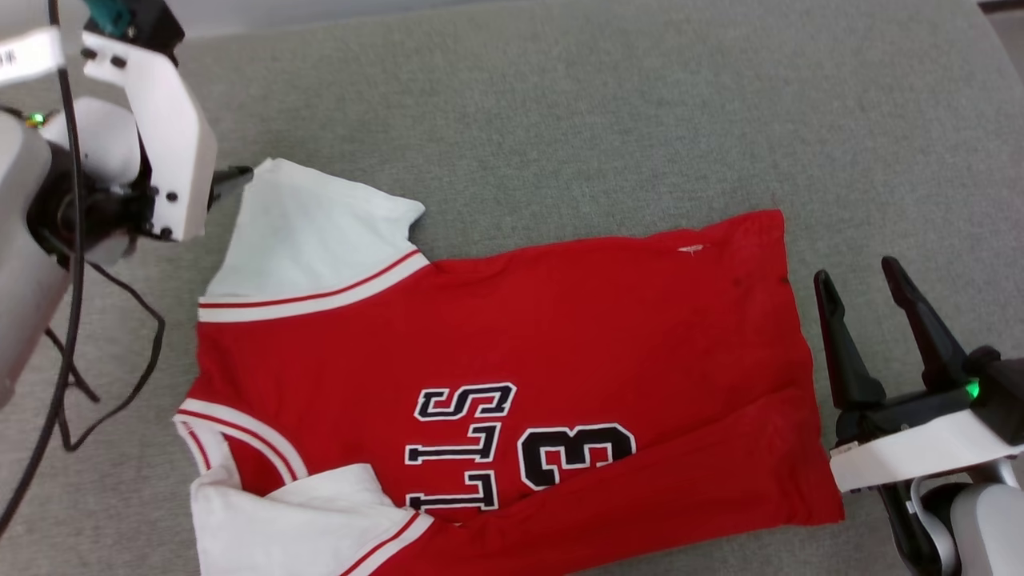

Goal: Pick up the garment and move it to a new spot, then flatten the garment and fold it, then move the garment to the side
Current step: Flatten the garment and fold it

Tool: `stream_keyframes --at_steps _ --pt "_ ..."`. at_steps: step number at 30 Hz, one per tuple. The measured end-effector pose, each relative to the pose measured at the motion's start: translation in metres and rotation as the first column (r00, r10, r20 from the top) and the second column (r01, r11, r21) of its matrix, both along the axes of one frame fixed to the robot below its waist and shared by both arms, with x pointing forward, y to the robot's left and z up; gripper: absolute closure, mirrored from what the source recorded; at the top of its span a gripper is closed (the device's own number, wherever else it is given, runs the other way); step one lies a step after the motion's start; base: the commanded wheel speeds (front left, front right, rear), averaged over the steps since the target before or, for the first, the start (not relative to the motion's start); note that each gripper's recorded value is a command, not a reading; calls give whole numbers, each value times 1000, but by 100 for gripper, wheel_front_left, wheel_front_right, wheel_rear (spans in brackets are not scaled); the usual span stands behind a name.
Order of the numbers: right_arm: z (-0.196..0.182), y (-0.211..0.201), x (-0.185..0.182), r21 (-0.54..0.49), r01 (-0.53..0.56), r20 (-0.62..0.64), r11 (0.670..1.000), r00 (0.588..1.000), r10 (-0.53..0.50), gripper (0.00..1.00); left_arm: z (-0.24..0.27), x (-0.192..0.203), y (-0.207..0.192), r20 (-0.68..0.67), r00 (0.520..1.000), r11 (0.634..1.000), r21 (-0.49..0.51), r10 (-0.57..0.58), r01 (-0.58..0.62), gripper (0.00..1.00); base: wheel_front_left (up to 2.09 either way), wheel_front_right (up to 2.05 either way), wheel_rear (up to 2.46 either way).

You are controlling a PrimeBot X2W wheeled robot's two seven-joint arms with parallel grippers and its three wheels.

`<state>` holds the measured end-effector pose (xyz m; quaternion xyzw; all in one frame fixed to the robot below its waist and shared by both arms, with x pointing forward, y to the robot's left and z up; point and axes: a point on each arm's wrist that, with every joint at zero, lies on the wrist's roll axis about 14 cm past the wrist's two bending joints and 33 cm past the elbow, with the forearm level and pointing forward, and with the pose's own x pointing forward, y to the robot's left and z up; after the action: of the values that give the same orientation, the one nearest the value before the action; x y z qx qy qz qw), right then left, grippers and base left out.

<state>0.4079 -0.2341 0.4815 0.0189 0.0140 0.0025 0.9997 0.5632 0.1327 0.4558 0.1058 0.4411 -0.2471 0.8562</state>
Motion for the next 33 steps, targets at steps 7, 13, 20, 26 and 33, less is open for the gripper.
stream_keyframes --at_steps 7,13,20,26,33 --pt "-18 -13 9 -24 31 -35 999 999 -32 0 -42 17 -11 -89 995 994 99 -47 56 0 0 0 0" --pt "-29 -17 15 -34 36 -57 999 998 -38 0 -79 22 -8 -137 989 988 139 -52 71 0 0 0 0" --pt "-35 -18 16 -35 37 -66 999 997 -40 0 -93 15 -10 -188 980 987 131 -66 92 100 0 0 0" --pt "-20 -22 21 -61 24 -30 998 999 -26 0 -84 10 -14 -142 987 991 98 -78 92 100 0 0 0" --pt "29 -30 39 -164 -35 21 986 999 39 0 -37 10 -19 30 995 996 27 -90 89 100 0 0 0"
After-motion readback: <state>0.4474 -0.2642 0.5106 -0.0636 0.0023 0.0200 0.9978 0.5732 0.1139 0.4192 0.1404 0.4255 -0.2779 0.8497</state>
